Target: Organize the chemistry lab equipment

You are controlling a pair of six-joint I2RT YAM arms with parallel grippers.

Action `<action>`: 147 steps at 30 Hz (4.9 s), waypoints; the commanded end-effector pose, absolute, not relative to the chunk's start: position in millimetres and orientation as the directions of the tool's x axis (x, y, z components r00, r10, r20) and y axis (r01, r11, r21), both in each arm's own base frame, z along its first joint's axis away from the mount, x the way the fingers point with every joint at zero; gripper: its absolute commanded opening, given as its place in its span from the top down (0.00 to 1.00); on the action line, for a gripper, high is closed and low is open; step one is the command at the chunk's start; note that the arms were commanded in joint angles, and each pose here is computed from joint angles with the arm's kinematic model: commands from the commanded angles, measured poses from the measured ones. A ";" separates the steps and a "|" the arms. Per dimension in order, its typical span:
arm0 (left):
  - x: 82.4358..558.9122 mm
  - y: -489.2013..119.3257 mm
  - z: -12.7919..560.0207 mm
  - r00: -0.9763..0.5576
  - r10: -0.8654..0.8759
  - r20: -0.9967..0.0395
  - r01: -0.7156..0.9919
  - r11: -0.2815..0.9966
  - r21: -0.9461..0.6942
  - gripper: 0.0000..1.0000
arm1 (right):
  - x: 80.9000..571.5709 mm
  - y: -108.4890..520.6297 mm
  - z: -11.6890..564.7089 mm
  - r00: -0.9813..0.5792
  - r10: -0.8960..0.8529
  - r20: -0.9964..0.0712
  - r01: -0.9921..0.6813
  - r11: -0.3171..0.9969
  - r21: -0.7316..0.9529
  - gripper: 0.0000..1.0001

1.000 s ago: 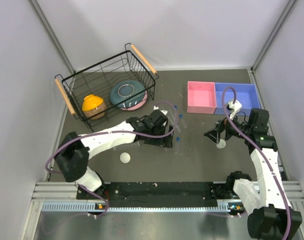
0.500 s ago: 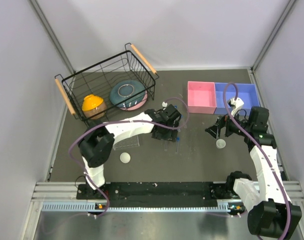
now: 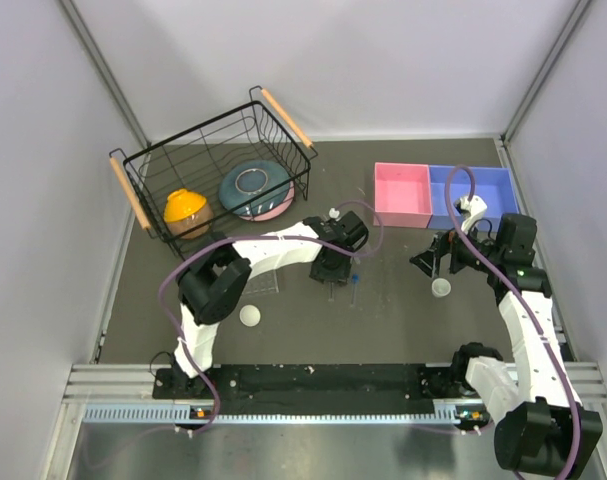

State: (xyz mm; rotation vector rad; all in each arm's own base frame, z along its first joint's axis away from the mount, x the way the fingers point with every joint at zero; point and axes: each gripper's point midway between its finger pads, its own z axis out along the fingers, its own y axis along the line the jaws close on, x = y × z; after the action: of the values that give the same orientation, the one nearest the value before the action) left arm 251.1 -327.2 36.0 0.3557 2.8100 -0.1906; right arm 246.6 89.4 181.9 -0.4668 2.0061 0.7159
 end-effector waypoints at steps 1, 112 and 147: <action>254.7 -329.9 37.3 -0.927 0.222 -0.303 0.261 0.961 -0.093 0.52 | 252.2 88.0 191.3 -0.457 -0.037 -0.889 -0.592 0.758 0.273 0.01; 158.9 -342.8 290.9 -0.852 -0.141 -0.504 0.436 0.342 -0.833 0.14 | 140.5 222.4 230.7 -0.310 -0.332 -0.891 -0.949 0.062 0.308 0.97; 151.1 -373.6 266.8 -0.891 0.010 -0.455 0.431 0.335 -0.837 0.69 | 133.1 223.9 212.3 -0.276 -0.391 -0.878 -0.957 0.025 0.289 0.96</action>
State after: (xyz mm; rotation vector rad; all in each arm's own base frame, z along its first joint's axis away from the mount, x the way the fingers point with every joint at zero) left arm 150.8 -363.8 242.9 0.3396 2.3244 -1.5139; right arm 133.4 218.2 198.1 -1.3371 1.8042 1.2313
